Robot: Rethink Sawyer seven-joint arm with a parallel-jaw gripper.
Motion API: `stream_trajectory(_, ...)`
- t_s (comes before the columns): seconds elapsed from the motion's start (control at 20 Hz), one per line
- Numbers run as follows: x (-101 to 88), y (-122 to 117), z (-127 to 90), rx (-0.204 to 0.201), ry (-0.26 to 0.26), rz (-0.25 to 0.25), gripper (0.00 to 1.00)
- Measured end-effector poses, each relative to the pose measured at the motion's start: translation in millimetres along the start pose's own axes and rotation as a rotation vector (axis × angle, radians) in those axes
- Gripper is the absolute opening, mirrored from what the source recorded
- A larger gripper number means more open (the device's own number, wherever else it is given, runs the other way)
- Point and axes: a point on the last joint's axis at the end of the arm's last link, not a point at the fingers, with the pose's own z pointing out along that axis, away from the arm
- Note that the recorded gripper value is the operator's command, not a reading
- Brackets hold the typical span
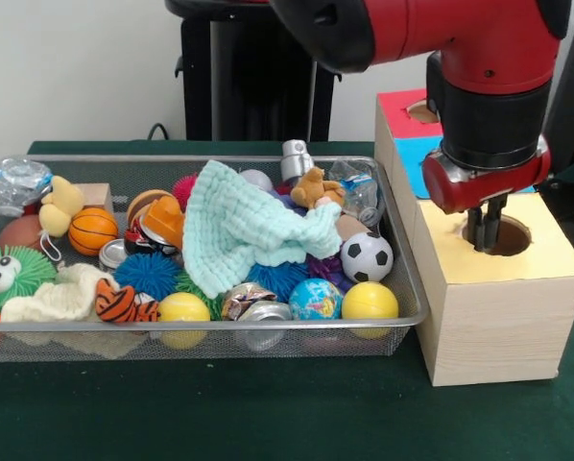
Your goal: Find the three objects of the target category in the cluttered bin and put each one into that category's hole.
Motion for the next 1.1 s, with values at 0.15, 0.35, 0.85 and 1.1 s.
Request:
stream_trajectory(0.15,-0.1,-3.3,0.0,-0.026,0.007,0.013,0.00)
stream_trajectory(0.35,-0.6,-9.3,-0.3,-0.070,0.013,0.031,0.00)
stream_trajectory(0.85,0.0,-19.5,-1.1,-0.153,0.004,0.049,0.00)
stream_trajectory(1.1,-1.6,-20.3,-8.2,-0.152,-0.001,0.044,0.00)
